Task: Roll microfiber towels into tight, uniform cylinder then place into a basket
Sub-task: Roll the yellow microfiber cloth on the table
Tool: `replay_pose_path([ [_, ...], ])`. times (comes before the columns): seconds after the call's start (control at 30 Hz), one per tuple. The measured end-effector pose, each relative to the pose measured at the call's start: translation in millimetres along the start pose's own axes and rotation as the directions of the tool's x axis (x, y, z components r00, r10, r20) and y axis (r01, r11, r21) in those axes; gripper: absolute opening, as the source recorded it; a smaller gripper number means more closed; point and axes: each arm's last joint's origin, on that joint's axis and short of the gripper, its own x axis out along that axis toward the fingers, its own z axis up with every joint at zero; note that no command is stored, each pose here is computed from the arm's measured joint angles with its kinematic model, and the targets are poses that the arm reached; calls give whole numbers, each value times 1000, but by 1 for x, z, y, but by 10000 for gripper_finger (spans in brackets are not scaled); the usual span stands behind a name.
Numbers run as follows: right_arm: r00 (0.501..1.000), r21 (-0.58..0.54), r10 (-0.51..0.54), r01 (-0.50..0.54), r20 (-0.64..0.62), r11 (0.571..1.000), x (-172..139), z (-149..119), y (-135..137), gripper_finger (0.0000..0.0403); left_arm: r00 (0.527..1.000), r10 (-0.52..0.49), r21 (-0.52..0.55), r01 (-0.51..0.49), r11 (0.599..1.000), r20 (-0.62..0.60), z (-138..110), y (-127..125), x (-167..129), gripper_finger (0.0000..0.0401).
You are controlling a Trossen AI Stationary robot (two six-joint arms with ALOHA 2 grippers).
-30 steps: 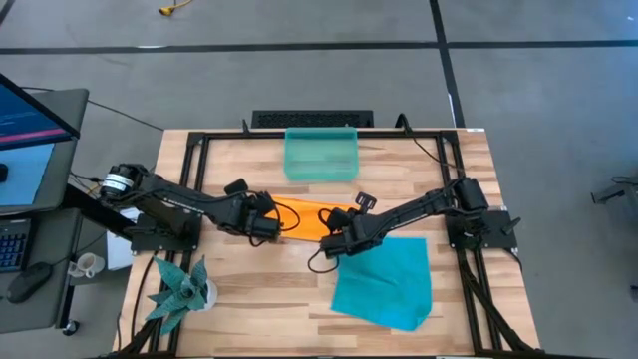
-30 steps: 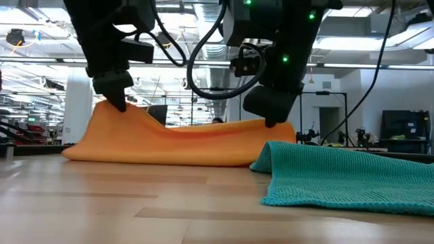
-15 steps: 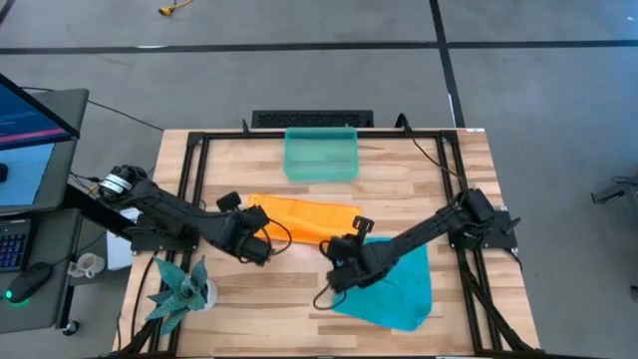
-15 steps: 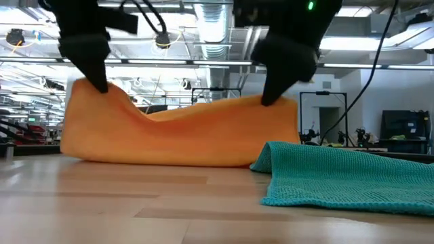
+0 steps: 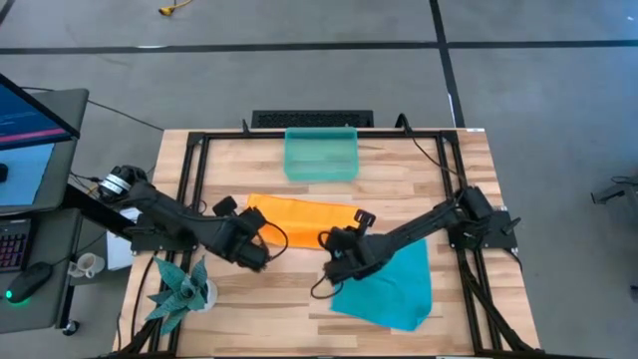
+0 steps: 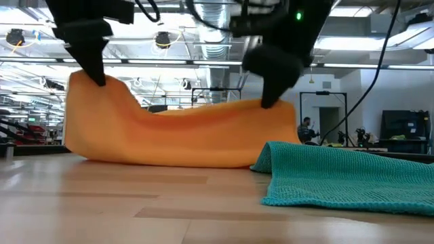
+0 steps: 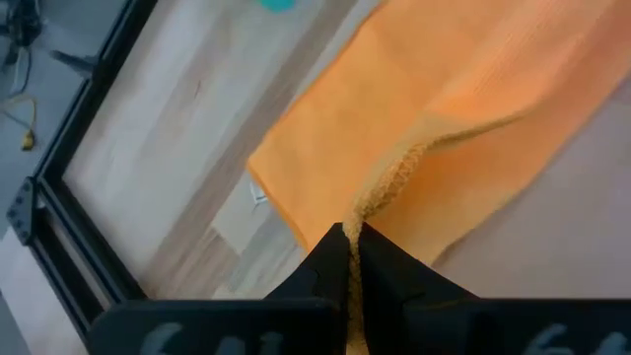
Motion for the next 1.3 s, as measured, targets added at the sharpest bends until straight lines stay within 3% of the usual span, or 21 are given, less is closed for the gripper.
replay_pose_path([
  [0.4,999,56,-18,21,-49,998,37,-6,-10,9,996,58,-20,-60,998,-68,-8,8,47,1],
  [0.63,997,79,-14,21,-79,997,55,-10,-15,7,998,31,-25,-33,999,-58,-7,7,58,1],
  [0.97,997,81,-8,15,-77,997,57,-12,-14,8,998,0,-16,-1,1000,-67,-10,4,64,4],
  [1.3,997,80,-4,11,-82,997,57,-12,-14,14,999,24,36,-23,999,-31,-9,5,64,72],
])
